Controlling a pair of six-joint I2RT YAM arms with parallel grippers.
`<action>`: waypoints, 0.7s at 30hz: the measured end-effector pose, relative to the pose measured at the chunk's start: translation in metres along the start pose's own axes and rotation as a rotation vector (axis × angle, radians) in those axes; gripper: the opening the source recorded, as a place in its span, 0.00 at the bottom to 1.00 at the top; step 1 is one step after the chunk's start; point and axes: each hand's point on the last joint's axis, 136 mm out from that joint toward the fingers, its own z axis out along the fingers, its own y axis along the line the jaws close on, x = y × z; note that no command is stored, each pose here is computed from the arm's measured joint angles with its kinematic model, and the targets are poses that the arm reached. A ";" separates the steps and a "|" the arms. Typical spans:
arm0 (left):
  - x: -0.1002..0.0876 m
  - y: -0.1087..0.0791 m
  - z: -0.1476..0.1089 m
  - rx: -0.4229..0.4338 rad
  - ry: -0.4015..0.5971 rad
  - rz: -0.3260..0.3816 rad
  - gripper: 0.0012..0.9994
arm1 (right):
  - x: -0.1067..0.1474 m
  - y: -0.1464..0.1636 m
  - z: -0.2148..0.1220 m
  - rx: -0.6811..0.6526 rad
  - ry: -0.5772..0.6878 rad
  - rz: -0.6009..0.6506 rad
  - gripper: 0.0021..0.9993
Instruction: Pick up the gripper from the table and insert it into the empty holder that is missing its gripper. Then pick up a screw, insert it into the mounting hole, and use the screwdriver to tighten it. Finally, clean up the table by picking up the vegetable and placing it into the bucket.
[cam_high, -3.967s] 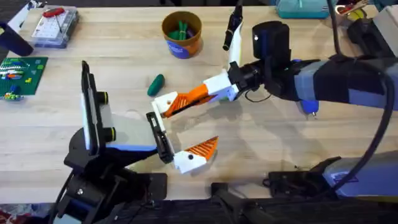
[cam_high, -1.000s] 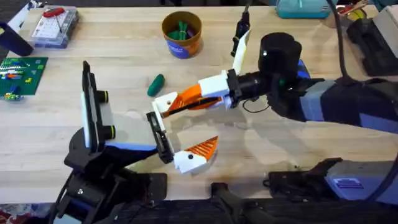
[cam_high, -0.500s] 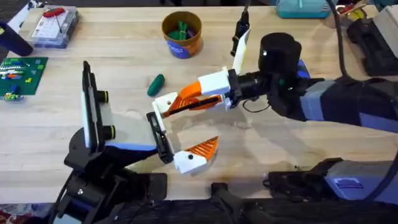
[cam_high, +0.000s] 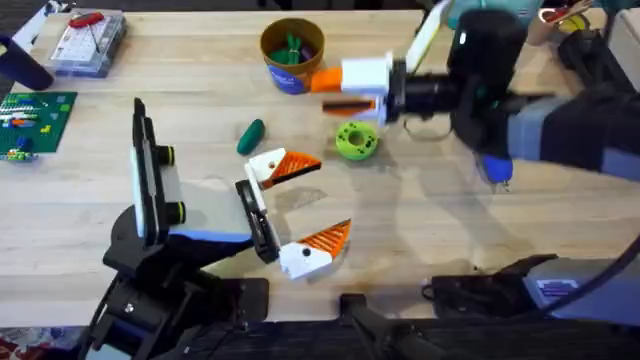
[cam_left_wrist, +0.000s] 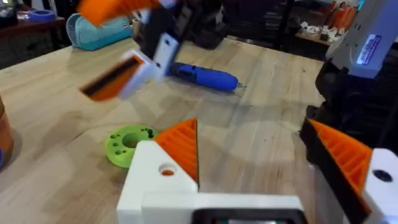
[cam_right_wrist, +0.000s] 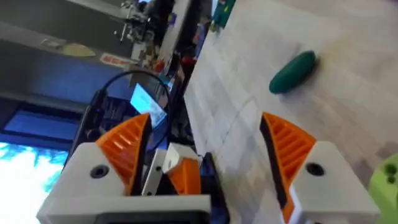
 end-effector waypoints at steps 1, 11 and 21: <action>0.000 0.000 0.000 0.000 0.000 0.000 0.99 | -0.010 0.002 -0.001 0.015 -0.021 -0.030 1.00; 0.000 0.000 0.000 0.000 0.000 0.000 0.99 | -0.045 -0.014 -0.033 0.462 0.048 -0.124 1.00; 0.000 0.000 0.000 0.001 0.000 0.000 0.99 | -0.033 0.042 -0.100 0.732 0.068 -0.421 1.00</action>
